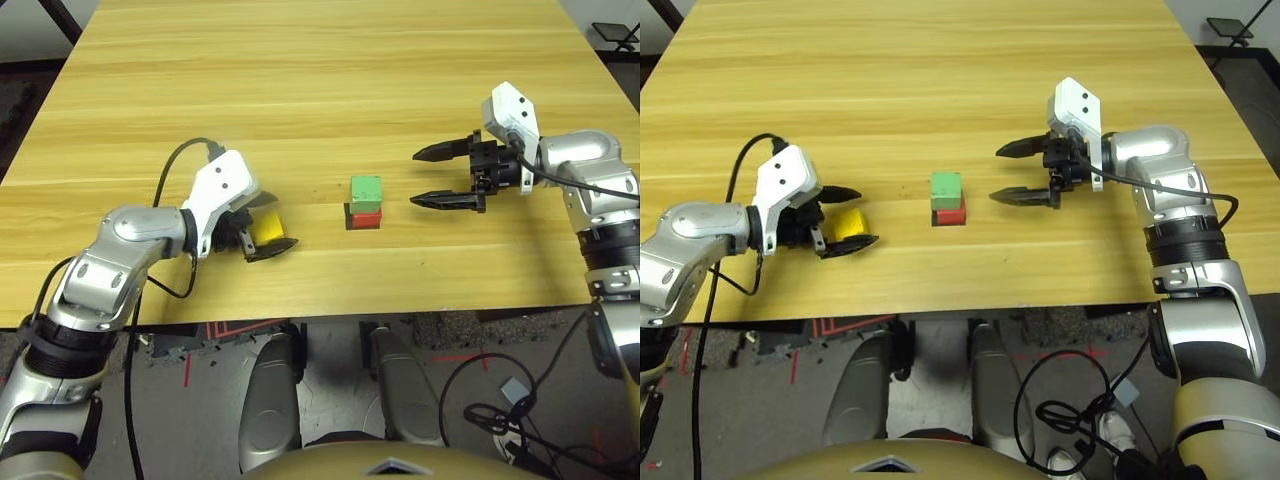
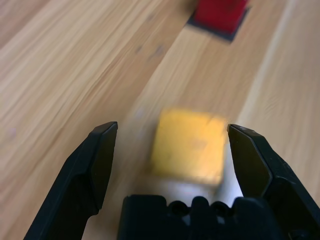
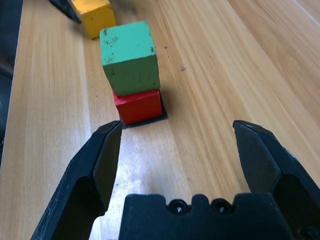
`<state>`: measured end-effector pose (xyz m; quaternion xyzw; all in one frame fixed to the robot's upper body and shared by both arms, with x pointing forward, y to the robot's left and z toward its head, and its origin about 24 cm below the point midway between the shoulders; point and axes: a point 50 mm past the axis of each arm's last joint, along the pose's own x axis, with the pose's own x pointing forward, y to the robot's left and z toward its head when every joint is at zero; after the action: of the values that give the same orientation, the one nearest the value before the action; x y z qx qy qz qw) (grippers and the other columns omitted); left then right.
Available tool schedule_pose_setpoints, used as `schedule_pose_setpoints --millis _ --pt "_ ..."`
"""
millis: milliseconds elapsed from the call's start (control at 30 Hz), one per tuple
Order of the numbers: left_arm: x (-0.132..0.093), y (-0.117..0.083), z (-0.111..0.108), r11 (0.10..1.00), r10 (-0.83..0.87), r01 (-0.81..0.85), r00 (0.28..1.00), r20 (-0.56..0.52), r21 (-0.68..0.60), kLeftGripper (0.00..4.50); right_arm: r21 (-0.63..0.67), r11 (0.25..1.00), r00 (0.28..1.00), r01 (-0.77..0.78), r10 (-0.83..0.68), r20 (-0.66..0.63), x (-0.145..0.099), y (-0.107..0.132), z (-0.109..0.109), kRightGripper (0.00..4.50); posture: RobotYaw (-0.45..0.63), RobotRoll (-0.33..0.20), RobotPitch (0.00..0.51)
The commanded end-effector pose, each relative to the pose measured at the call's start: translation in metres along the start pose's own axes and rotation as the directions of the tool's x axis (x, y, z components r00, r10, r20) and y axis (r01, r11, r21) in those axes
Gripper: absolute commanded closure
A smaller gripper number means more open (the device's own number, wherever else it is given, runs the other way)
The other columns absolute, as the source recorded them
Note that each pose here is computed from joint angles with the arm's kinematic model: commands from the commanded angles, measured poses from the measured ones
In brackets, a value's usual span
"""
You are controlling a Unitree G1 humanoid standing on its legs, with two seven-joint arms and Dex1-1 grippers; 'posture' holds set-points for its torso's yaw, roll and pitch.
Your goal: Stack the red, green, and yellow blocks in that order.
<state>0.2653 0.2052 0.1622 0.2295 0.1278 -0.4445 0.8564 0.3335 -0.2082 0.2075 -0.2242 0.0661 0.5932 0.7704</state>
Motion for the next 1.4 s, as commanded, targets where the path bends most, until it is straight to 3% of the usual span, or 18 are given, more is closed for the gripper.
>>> schedule_pose_setpoints --millis 33,433,533,700,767,967,1133,1400 --pt "-0.006 0.003 -0.008 1.000 0.015 -0.014 1.000 -0.022 0.005 0.03 0.002 1.000 1.000 -0.005 0.005 -0.006 -0.002 0.001 -0.001 0.00 0.17 0.022 0.249" --pt "0.004 -0.005 -0.002 0.999 -0.047 0.047 0.999 0.013 -0.004 0.03 -0.002 1.000 1.000 -0.005 0.005 -0.013 -0.003 0.000 0.000 0.00 0.16 0.015 0.249" --pt "0.006 -0.013 -0.007 0.995 -0.093 0.093 0.996 0.001 -0.017 0.65 -0.004 1.000 1.000 -0.002 0.002 -0.013 -0.004 0.000 0.001 0.00 0.16 0.015 0.246" --pt "0.009 -0.024 -0.011 0.991 -0.126 0.126 0.992 -0.011 -0.044 2.39 -0.004 1.000 1.000 0.002 -0.002 -0.014 -0.006 0.000 0.000 0.00 0.15 0.017 0.243" --pt "0.009 -0.025 -0.010 0.992 -0.120 0.120 0.993 -0.009 -0.048 2.46 -0.003 1.000 1.000 0.003 -0.003 -0.014 -0.006 0.000 0.000 0.00 0.15 0.017 0.241" --pt "0.008 -0.005 0.022 0.997 -0.077 0.077 0.996 0.041 0.019 2.46 -0.002 1.000 1.000 0.004 -0.004 -0.015 -0.005 0.000 0.000 0.00 0.16 0.021 0.241" --pt "0.013 0.012 0.064 0.986 -0.120 0.108 0.989 0.089 0.124 2.46 0.001 1.000 1.000 -0.002 0.002 -0.014 -0.003 0.001 -0.002 0.00 0.16 0.028 0.235" --pt "0.045 0.006 0.116 0.918 -0.361 0.332 0.927 0.106 0.218 2.46 0.020 1.000 1.000 -0.010 0.010 -0.014 -0.001 0.007 -0.008 0.00 0.13 0.038 0.231"
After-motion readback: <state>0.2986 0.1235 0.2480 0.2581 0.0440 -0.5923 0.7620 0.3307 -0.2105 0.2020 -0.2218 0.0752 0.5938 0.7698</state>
